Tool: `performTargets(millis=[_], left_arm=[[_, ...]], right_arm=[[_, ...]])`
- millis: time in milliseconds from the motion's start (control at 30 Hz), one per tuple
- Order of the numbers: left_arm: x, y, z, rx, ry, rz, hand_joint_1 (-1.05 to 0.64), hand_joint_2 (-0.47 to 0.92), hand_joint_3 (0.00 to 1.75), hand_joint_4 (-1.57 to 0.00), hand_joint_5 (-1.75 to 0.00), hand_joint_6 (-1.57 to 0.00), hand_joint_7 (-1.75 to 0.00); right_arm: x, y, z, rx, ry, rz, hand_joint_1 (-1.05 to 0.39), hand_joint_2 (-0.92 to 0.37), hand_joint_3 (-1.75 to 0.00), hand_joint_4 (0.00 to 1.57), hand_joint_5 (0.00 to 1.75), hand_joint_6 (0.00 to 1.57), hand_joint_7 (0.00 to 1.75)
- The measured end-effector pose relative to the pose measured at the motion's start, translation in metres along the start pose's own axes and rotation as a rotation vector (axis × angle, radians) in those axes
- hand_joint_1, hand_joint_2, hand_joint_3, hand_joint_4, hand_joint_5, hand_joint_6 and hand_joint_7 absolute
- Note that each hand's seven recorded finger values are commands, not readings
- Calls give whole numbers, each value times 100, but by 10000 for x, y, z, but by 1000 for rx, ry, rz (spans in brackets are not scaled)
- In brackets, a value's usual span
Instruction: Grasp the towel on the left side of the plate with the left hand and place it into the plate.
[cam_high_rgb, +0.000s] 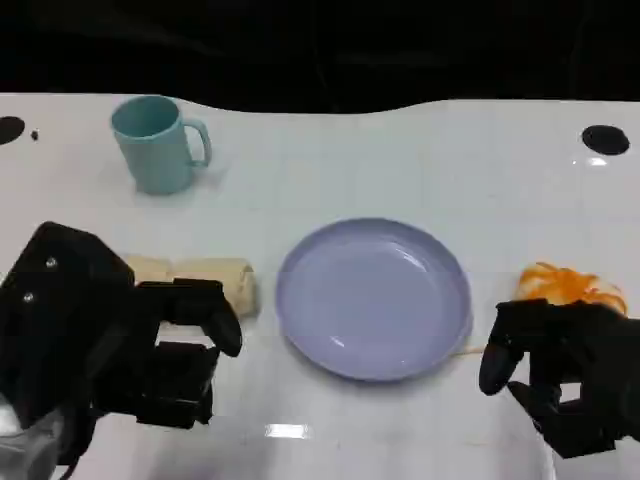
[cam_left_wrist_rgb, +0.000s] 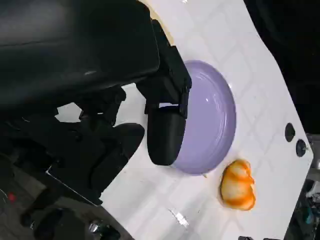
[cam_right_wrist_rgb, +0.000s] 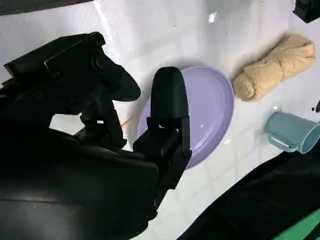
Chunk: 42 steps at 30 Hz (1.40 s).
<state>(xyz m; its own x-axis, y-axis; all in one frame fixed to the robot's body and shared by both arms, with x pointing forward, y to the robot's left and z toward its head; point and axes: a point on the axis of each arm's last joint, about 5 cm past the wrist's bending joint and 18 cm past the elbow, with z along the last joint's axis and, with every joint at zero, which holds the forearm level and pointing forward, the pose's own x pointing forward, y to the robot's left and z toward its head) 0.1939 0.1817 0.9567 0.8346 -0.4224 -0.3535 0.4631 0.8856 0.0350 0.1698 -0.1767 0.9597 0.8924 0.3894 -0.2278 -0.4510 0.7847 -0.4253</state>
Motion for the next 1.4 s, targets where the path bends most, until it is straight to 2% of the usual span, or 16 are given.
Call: performTargets(millis=[833, 933, 1033, 1200, 1300, 1400], left_arm=[[-4, 6, 0, 12, 8, 8, -3, 44, 139, -82, -175, -74, -164], [-5, 5, 0, 11, 10, 8, -3, 48, 130, -73, -175, -72, -151], [-6, 5, 2, 13, -1, 9, -3, 54, 115, -63, -164, -68, -126], [-20, -18, -26, 58, -158, 55, -7, 65, 91, -54, -132, -60, -84], [-22, -11, -64, 167, -197, 133, -20, 88, 41, -42, -98, -55, -38], [-12, 4, -86, 283, -216, 164, -28, 91, 27, -31, -79, -47, -19]], right_arm=[[-1, 1, 14, -4, -3, -1, 2, -56, -109, 74, 175, 71, 144], [-1, 1, 15, -4, -5, -1, 1, -56, -110, 74, 175, 72, 144], [-1, 1, 15, -4, -6, -1, 1, -55, -110, 74, 175, 72, 145], [1, 2, 17, -6, -6, 0, 1, -55, -110, 74, 175, 71, 144], [4, 3, 20, -10, -6, -1, 1, -56, -110, 74, 175, 71, 144], [9, 8, 25, -13, -8, 2, 1, -56, -110, 74, 175, 71, 144]])
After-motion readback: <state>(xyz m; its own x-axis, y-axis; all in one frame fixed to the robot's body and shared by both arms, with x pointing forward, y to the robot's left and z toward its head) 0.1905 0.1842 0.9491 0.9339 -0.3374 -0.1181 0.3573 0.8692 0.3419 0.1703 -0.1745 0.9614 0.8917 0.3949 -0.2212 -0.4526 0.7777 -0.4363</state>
